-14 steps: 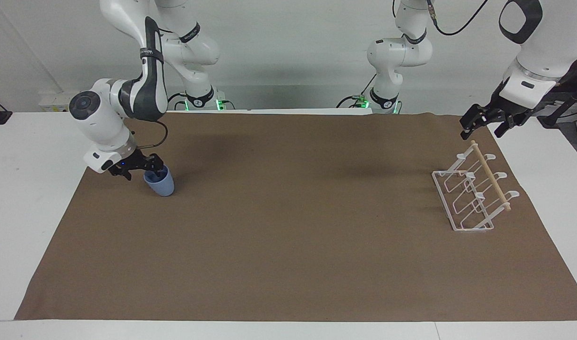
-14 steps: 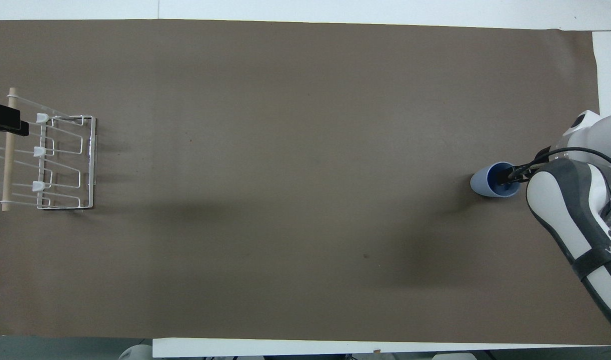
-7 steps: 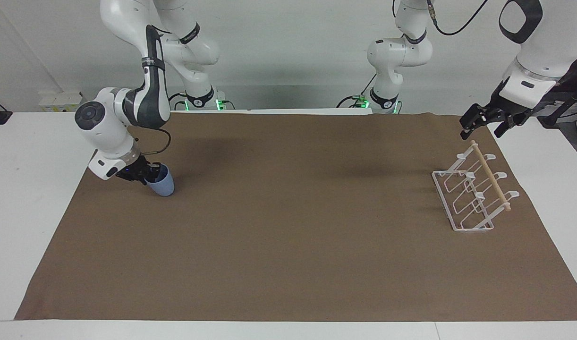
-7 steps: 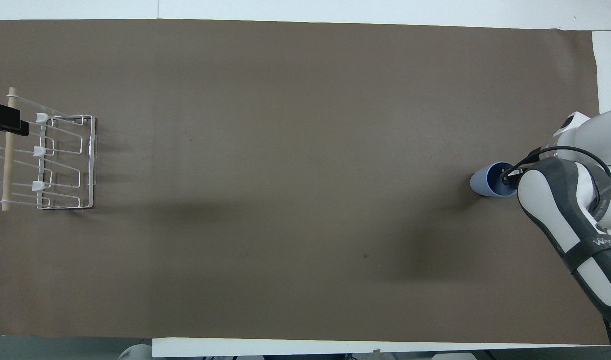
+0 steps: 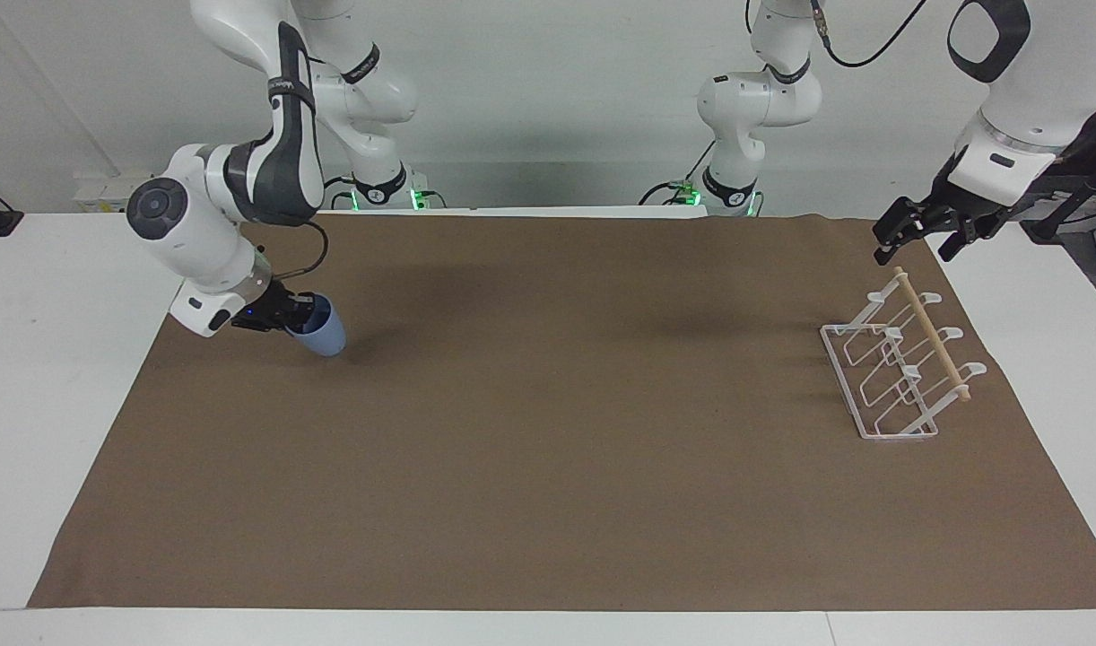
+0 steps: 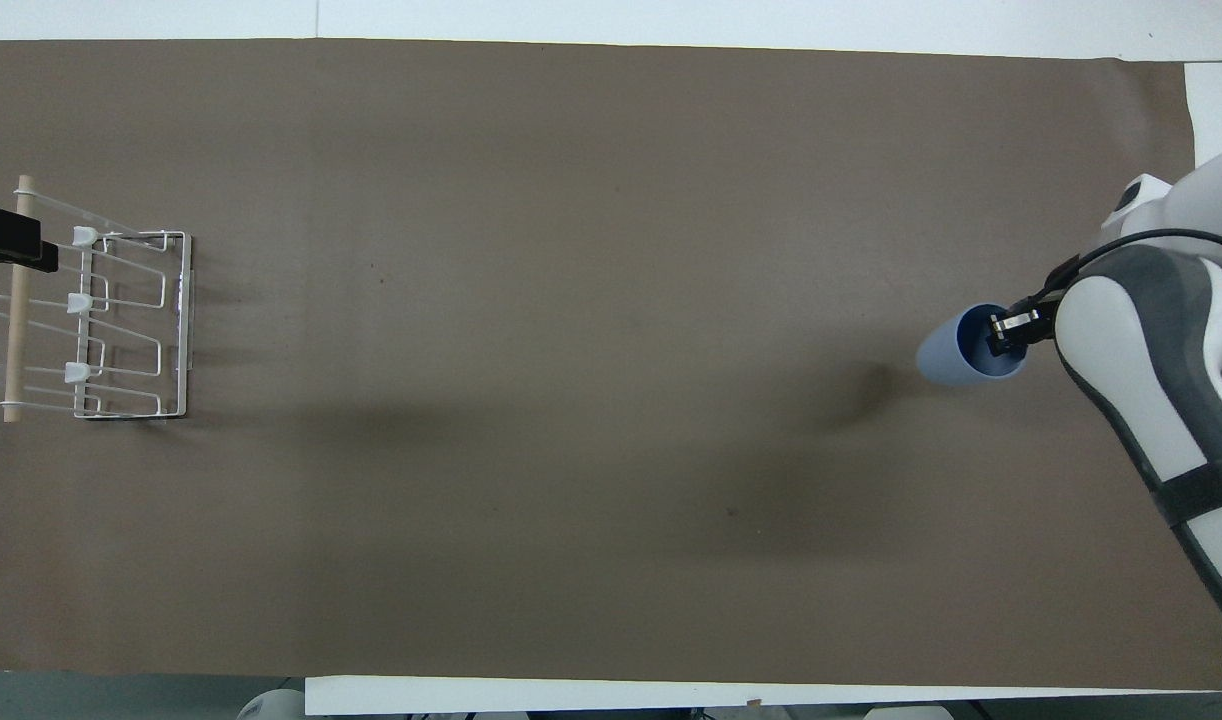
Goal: Hang cup on cup holder
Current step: 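Lift the blue cup and tip it sideways toward the left gripper, then reach the left gripper to the cup base while the right gripper holds it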
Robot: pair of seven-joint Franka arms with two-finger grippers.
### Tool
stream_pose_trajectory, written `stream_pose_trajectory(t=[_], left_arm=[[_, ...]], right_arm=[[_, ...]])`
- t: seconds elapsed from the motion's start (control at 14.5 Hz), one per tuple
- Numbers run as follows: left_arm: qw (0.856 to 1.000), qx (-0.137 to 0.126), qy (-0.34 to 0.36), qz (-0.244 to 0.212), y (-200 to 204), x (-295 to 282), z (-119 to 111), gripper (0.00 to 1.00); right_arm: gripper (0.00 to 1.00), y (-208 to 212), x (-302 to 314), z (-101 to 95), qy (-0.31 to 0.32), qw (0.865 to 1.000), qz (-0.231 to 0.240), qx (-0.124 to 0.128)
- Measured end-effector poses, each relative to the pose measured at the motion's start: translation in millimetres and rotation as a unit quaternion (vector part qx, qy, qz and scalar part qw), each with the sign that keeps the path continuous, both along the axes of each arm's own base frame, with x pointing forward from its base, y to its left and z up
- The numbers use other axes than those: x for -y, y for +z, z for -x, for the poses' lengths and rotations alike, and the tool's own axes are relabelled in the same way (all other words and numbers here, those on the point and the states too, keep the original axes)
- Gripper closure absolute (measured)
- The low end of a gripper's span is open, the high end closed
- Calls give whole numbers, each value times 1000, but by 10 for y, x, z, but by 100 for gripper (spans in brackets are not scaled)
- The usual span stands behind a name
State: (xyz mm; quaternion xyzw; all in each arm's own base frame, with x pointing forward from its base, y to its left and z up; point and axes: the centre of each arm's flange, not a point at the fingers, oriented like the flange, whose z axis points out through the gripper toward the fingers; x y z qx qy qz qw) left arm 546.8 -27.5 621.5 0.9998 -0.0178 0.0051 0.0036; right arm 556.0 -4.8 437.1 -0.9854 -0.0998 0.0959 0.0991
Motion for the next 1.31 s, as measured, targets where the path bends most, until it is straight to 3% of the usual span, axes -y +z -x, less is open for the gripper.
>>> stream_pose_trajectory(t=[0.14, 0.34, 0.55, 0.76, 1.03, 1.31], left_arm=[[1000, 0, 0, 0, 0, -5, 0, 0], [1000, 0, 7, 0, -1, -72, -3, 0], [1000, -15, 7, 0, -20, -73, 34, 0], [1000, -21, 7, -1, -10, -51, 66, 0], [996, -28, 83, 2, -45, 122, 120, 0], [969, -42, 239, 43, -289, 832, 339, 0]], right_arm=[[95, 193, -391, -39, -15, 996, -90, -1], [95, 266, -926, -63, -85, 973, -212, -27], [95, 335, -1548, -50, -134, 941, -307, -57], [95, 267, -2108, 29, -184, 895, -397, -83], [95, 172, -2998, 220, -263, 851, -446, -86], [95, 104, -3272, 312, -294, 832, -459, -103]])
